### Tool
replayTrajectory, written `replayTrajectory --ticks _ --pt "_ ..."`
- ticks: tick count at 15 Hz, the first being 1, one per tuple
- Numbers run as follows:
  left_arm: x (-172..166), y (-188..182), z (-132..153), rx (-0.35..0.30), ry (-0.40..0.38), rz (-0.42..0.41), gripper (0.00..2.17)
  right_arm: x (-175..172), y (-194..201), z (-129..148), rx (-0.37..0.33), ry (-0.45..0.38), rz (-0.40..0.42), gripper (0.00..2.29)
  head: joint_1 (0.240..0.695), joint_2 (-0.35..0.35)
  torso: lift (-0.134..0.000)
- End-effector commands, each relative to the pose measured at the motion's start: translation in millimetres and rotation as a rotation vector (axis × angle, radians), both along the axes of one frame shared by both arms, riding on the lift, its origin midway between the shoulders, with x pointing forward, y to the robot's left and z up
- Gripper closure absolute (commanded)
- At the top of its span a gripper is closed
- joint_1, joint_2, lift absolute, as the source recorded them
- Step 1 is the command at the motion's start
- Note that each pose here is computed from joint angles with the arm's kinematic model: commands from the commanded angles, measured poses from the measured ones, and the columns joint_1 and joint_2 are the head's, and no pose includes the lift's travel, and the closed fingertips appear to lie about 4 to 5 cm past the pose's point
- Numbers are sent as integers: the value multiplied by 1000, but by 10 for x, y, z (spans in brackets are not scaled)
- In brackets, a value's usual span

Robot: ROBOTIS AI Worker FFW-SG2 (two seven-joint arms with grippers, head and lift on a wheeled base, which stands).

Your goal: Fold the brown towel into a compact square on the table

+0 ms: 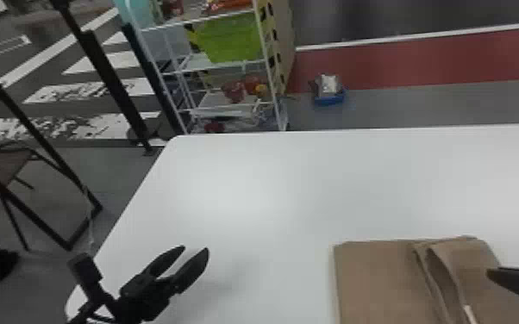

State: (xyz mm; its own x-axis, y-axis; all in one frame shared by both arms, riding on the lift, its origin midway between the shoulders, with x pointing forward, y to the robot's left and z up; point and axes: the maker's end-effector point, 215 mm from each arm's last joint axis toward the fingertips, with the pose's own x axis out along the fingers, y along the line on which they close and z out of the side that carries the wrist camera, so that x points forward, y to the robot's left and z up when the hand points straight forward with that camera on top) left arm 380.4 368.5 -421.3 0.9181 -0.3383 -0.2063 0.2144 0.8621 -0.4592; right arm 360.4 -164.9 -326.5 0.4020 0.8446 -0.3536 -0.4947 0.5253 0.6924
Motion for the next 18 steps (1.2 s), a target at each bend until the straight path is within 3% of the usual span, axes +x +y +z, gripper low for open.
replayTrajectory --ticks 1,4,7,10,13,18 --pt "24 6 -23 -8 1 6 46 -5 -278 -148 -164 -54 -19 1963 695 308 -134" --pt "52 20 -34 -6 2 11 46 36 -662 -237 -321 -104 -44 1963 695 273 -134" --pt "83 27 -74 -15 6 15 46 -113 -907 -371 -449 -124 0 1966 695 211 -134" --pt "105 9 -75 -13 6 12 46 -187 -961 -449 -499 -115 32 1963 695 183 -134" --pt "102 16 -75 -12 7 13 46 -284 -752 -576 -503 -88 95 1966 695 173 -134" --pt "69 64 -71 -11 6 17 46 -521 -307 -841 -506 -16 193 1963 695 248 -134"
